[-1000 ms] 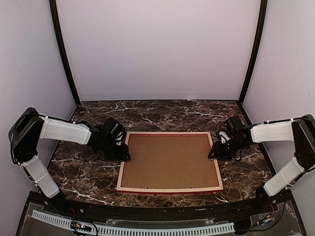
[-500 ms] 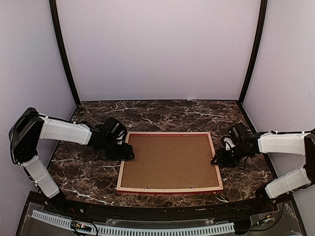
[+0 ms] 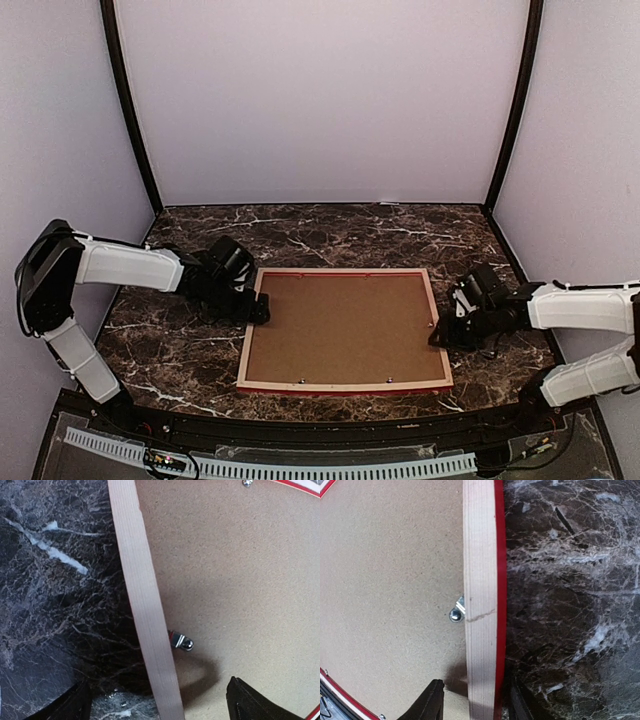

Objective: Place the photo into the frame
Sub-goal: Press the fastener onto the backboard, then turn over the photo frame.

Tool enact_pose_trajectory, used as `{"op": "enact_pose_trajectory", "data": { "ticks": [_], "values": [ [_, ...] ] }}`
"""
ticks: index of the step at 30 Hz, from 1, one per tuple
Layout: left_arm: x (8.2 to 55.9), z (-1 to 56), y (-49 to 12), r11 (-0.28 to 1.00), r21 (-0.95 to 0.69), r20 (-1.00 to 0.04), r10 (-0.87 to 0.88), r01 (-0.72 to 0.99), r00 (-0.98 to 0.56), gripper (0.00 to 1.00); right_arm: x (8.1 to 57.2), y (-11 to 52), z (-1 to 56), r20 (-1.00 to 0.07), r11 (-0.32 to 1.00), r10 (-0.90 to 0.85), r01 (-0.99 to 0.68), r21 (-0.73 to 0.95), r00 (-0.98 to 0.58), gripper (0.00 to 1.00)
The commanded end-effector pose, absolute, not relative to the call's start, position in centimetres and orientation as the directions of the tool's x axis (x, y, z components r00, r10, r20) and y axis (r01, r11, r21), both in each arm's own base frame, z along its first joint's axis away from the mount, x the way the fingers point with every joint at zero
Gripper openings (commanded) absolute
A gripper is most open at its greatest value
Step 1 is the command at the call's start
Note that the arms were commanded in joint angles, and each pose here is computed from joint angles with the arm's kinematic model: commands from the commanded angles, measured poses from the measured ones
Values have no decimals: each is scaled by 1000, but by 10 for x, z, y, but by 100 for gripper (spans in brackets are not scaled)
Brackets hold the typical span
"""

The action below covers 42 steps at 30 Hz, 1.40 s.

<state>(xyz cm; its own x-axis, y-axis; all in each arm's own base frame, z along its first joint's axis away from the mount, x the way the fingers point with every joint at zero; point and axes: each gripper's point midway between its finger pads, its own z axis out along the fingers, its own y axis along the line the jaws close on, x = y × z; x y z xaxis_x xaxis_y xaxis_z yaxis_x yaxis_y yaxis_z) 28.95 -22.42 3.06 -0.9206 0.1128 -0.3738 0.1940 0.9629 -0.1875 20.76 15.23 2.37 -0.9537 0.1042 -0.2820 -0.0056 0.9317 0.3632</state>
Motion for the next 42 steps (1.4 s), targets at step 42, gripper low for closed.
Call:
{"op": "enact_pose_trajectory", "data": {
  "ticks": [42],
  "values": [
    [177,69,-363,343,476,-477,874,810,-91,99,302,210,115,-336,906,-59,-192,378,-940,0]
  ]
}}
